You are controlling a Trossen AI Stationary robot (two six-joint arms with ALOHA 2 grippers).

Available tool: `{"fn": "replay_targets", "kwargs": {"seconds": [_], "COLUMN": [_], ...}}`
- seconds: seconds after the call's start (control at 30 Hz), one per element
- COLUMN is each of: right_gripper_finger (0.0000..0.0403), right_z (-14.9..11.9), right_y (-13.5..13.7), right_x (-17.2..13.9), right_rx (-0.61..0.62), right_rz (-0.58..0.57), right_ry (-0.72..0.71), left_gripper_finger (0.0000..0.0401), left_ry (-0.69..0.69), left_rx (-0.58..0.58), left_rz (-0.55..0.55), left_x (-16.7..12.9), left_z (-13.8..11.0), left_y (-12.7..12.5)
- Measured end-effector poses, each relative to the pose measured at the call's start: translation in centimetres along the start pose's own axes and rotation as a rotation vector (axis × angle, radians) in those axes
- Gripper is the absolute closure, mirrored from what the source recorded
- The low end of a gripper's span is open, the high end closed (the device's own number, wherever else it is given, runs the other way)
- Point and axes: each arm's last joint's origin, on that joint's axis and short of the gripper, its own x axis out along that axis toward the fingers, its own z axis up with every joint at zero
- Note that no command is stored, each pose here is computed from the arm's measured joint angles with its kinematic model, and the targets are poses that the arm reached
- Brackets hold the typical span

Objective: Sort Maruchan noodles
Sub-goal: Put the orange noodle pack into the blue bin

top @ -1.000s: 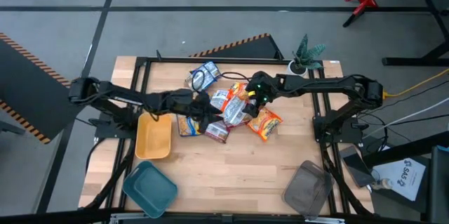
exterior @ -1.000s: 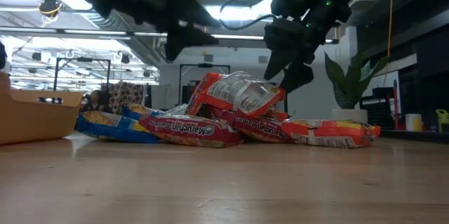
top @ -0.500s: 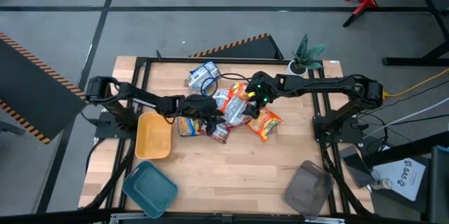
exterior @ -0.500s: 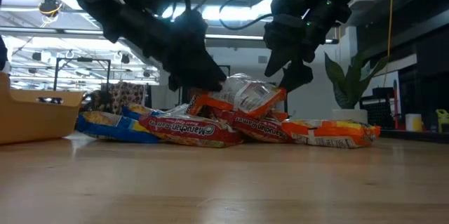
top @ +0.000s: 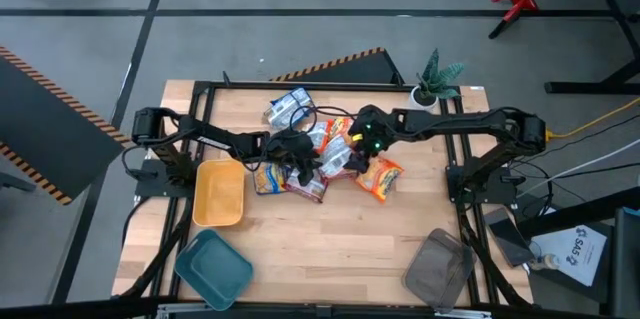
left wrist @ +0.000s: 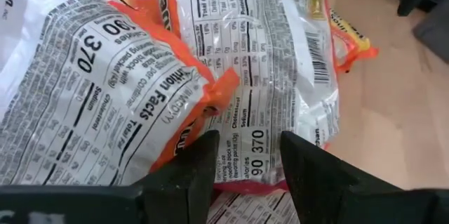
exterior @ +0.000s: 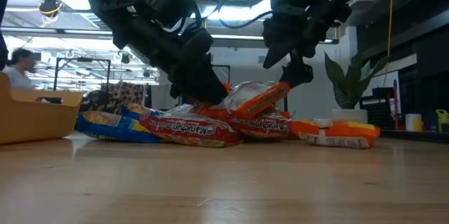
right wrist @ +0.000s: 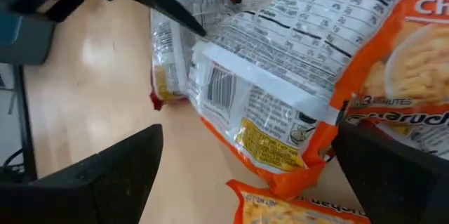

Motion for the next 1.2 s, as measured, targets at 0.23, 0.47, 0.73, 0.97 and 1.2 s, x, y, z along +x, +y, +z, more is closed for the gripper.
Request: {"fn": "replay_targets", "kwargs": {"seconds": [0.23, 0.47, 0.73, 0.97, 1.2], "right_gripper_finger": [0.0004, 0.0004, 0.0004, 0.0024, 0.0152], "right_z": [-0.7, 0.6, 1.0, 0.7, 0.8], "right_y": [-1.1, -0.6, -0.8, -1.2, -1.1], "right_x": [1.5, 1.7, 2.8, 4.9, 4.8], "right_rx": [0.205, 0.193, 0.260, 0.332, 0.377], "right_rz": [-0.201, -0.103, -0.069, -0.059, -0.064], "right_ry": [0.017, -0.095, -0.122, -0.093, -0.111], "left_gripper_finger": [0.0246, 0.0246, 0.0246, 0.0246, 0.0246], "left_ry": [0.052, 0.065, 0.057, 0.048, 0.046], "left_rx": [0.001, -0.001, -0.002, -0.002, -0.002], "left_rz": [0.053, 0.062, 0.066, 0.063, 0.062], "left_x": [0.1, 0.1, 0.1, 0.1, 0.0], "left_z": [-0.7, -0.8, -0.8, -0.7, -0.6], "left_y": [0.4, 0.4, 0.4, 0.4, 0.4]}}
